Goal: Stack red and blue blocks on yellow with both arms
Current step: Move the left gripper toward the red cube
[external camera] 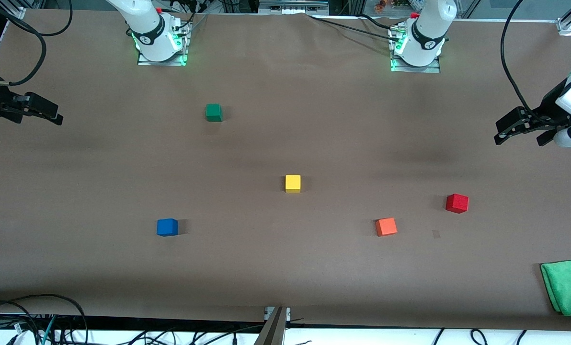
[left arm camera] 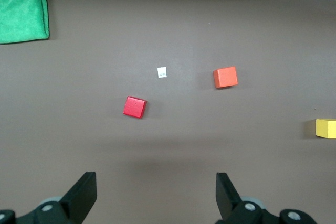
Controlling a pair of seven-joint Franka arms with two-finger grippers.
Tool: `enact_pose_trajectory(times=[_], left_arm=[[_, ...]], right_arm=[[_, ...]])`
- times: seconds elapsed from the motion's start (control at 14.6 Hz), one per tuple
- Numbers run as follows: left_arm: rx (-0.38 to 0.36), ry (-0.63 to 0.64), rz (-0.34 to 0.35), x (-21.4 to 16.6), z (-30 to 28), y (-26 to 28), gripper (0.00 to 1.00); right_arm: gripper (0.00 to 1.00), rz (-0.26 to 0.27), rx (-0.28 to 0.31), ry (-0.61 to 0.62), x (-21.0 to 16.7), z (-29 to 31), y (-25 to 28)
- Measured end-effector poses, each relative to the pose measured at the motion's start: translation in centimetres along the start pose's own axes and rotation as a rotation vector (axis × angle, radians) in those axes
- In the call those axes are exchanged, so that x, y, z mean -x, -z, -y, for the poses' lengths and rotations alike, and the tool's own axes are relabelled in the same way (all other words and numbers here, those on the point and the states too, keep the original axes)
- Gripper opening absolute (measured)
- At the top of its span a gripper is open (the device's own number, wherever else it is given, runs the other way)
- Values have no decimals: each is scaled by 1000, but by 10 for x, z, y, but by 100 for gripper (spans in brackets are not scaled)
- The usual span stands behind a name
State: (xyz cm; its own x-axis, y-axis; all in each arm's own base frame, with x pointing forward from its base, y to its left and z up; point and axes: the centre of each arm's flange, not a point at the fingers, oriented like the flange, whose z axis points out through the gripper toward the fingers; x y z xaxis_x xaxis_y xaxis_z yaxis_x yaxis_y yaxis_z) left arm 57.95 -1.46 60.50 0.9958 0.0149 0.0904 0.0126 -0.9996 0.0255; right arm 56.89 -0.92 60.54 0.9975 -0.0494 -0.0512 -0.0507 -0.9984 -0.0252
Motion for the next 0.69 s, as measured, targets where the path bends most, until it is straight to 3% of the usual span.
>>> enact_pose_trajectory(times=[0.69], left_arm=[[1,4,-23,-1,1,12,100]], right_arm=[[100,-17,0,-4,-2,-2,3]])
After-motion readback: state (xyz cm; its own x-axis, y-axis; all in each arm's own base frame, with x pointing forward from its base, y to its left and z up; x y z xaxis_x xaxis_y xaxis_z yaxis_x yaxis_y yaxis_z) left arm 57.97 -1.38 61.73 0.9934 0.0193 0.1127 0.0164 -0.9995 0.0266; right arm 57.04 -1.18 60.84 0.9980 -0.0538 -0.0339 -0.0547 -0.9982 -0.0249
